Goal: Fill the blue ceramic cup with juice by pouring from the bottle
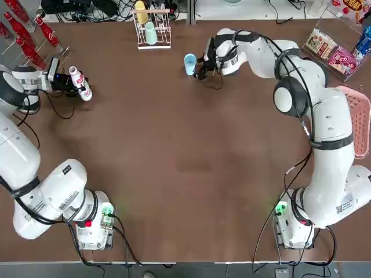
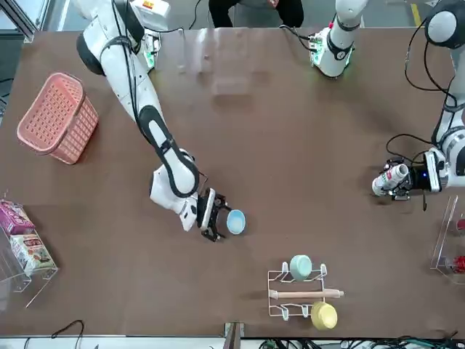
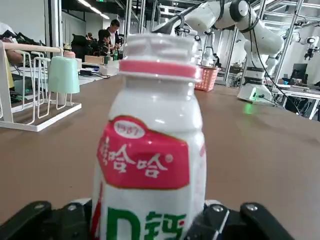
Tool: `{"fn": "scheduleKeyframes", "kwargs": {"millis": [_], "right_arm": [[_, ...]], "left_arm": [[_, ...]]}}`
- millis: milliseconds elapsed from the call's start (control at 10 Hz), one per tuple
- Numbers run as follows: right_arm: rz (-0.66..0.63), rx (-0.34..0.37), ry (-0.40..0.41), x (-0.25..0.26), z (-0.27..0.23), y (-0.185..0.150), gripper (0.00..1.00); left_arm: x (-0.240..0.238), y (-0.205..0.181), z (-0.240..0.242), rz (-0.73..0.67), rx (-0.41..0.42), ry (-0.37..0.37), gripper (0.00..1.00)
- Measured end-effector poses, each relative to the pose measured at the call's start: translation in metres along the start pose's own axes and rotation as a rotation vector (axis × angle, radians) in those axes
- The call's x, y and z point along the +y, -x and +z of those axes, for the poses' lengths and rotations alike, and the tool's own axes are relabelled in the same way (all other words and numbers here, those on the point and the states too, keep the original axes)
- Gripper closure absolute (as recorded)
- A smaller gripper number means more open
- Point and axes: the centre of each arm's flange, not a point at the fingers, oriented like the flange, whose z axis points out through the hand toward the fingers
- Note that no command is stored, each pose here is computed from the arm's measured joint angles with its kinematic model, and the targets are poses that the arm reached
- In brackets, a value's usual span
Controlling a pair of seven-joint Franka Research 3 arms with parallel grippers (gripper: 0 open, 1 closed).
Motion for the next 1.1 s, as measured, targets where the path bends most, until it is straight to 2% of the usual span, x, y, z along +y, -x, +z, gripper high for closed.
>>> {"fn": "scheduleKeyframes", "kwargs": {"millis": [200,400,800,1100], "right_arm": [[0.008,-0.001,-0.007,-0.01,0.007,-0.001,0.0],[0.013,-0.004,-0.009,-0.012,0.008,0.001,0.0],[0.027,0.0,-0.008,-0.017,0.011,0.001,0.0],[0.042,0.0,-0.01,-0.021,0.016,0.005,0.0]], "left_arm": [[-0.007,-0.018,0.001,0.028,-0.015,0.008,0.58],[-0.025,-0.052,0.027,0.038,-0.032,0.056,0.58],[-0.063,-0.113,0.114,-0.002,-0.099,0.172,0.58],[-0.09,-0.145,0.196,0.037,-0.104,0.183,0.58]]}}
